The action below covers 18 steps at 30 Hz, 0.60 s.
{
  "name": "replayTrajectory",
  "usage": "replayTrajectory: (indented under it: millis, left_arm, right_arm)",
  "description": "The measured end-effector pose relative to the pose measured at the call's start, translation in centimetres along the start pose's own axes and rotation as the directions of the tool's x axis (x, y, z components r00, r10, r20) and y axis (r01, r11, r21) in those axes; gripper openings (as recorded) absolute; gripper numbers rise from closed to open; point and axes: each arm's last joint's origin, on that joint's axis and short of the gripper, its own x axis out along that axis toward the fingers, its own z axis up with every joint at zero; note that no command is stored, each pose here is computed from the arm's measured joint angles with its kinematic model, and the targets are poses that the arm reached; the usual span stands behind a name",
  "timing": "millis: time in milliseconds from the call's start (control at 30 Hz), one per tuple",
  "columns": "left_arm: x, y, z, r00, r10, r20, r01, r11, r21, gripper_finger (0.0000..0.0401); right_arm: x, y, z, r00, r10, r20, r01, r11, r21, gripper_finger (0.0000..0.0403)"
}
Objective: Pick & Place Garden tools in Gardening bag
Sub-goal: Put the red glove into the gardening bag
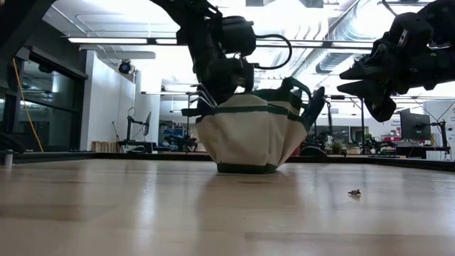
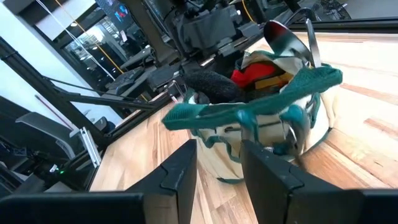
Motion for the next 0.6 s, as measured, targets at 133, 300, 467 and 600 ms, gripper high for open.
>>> replayTrajectory:
  millis: [133,300,467,600]
  left_arm:
    - [-0.4,0.1,0.0,0.999,0.040,0.005,-0.040,0.999,0.000,0.0157]
    - [-1.1,0.0,0.0,0.998,0.054,0.019,-0.054,0.999,0.001,0.0208]
    - [-2.2,-0.2,0.0,0.998,0.053,0.046,-0.053,0.999,0.003,0.0223]
    - [-3.2,-0.3,0.0,0.996,0.053,0.074,-0.054,0.999,0.006,0.0223]
  right_arm:
    - [0.0,0.0,0.0,1.000,-0.003,-0.005,0.003,1.000,-0.001,0.0116]
    - [0.0,-0.1,-0.1,1.000,-0.008,-0.012,0.008,1.000,-0.001,0.0116]
    - [0.0,-0.1,-0.1,1.000,-0.009,-0.013,0.009,1.000,-0.001,0.0116]
    - [0.0,-0.1,-0.2,1.000,-0.013,-0.019,0.013,1.000,-0.002,0.0116]
